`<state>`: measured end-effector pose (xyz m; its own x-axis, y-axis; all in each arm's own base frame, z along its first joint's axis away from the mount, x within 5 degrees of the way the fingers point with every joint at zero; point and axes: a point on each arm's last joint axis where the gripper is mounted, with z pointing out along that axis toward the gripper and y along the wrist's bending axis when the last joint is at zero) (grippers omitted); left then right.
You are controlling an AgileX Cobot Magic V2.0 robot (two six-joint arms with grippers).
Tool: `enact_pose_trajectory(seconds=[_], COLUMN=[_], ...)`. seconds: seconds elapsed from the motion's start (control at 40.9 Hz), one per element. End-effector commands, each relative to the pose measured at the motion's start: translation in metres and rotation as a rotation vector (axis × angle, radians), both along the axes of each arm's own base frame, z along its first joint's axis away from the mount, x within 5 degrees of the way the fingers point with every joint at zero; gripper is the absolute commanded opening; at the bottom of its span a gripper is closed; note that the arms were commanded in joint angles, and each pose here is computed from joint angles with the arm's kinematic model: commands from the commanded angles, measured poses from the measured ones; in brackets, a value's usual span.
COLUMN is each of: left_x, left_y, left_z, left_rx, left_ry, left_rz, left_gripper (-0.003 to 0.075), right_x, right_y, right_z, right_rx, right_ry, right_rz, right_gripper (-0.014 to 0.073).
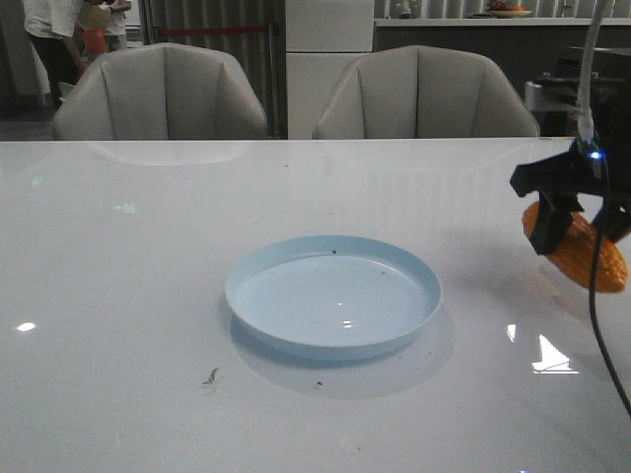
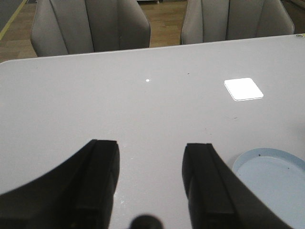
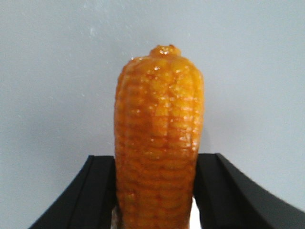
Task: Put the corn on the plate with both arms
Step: 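Carry the corn with the right gripper over the plate and lower it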
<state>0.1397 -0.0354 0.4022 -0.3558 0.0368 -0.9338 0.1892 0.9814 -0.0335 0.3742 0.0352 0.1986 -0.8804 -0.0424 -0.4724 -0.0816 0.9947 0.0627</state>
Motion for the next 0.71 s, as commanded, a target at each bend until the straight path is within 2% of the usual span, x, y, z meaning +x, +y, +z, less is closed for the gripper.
enact_pose_trajectory(seconds=[0.0, 0.147, 0.269, 0.513, 0.684], left_x=[-0.001, -0.001, -0.001, -0.001, -0.001], left_y=[-0.001, -0.001, -0.001, -0.001, -0.001], left_z=[0.016, 0.016, 0.016, 0.016, 0.016], left_rx=[-0.044, -0.044, -0.044, -0.044, -0.044], left_ry=[-0.104, -0.104, -0.104, -0.104, -0.104], left_rz=[-0.012, -0.012, -0.012, -0.012, -0.012], left_gripper=[0.0381, 0.0381, 0.0381, 0.0381, 0.0381], right_x=[0.011, 0.015, 0.007, -0.006, -0.008], right_y=[0.015, 0.054, 0.091, 0.153, 0.177], right_z=[0.052, 0.083, 0.087, 0.057, 0.026], right_rx=[0.015, 0.031, 0.045, 0.043, 0.027], right_ry=[-0.130, -0.184, -0.212, -0.143, -0.078], right_rz=[0.044, 0.144, 0.237, 0.390, 0.442], right_gripper=[0.0276, 0.0277, 0.0277, 0.0277, 0.0294])
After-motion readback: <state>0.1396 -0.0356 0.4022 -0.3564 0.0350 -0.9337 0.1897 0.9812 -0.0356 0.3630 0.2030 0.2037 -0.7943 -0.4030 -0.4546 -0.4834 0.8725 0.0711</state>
